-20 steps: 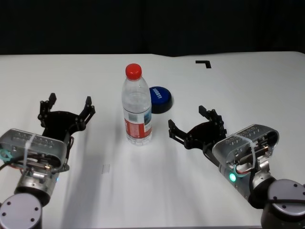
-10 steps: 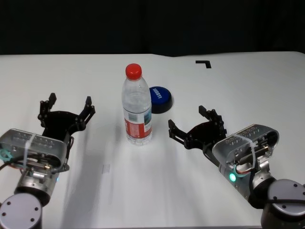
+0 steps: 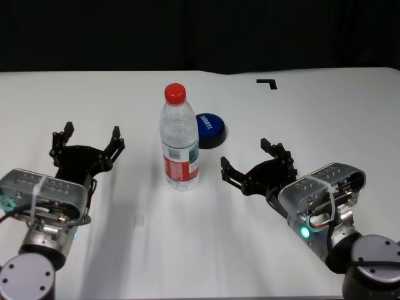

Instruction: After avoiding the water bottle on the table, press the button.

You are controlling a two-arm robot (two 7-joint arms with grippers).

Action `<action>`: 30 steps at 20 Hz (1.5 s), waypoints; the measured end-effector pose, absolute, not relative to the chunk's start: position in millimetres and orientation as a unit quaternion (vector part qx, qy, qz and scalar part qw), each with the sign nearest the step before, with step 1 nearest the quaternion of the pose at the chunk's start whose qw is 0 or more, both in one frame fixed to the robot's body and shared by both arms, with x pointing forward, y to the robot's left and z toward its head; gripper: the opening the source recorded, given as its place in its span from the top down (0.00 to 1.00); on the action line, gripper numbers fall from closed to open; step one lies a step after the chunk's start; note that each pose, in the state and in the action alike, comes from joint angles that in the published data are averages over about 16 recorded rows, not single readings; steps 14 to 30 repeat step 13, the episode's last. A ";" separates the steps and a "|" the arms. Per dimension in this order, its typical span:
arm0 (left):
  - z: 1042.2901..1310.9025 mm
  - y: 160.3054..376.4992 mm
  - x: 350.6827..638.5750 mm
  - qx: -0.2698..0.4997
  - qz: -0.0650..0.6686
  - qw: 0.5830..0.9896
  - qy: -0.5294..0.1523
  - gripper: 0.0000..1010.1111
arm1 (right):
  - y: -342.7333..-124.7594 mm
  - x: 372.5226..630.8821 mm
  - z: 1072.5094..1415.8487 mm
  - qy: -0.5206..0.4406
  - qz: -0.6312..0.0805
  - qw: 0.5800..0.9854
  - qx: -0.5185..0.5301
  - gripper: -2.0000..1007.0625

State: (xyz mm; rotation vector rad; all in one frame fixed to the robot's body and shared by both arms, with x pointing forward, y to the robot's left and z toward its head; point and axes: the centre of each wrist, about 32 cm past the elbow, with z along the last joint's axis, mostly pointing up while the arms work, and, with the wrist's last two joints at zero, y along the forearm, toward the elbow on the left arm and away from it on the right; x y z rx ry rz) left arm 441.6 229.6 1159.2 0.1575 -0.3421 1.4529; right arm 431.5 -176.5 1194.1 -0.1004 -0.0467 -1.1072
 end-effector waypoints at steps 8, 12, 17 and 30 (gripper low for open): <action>1159.2 229.6 441.6 0.072 0.660 0.731 -0.155 0.01 | -176.5 431.5 1194.1 -0.022 -0.525 0.849 -0.048 0.00; 1159.2 229.6 441.6 0.072 0.660 0.731 -0.155 0.01 | -176.5 431.5 1194.1 -0.022 -0.525 0.849 -0.048 0.00; 1159.2 229.6 441.6 0.072 0.660 0.731 -0.155 0.01 | -176.5 431.5 1194.1 -0.022 -0.525 0.849 -0.048 0.00; 1159.2 229.6 441.6 0.072 0.660 0.731 -0.155 0.01 | -176.5 431.5 1194.1 -0.022 -0.525 0.849 -0.048 0.00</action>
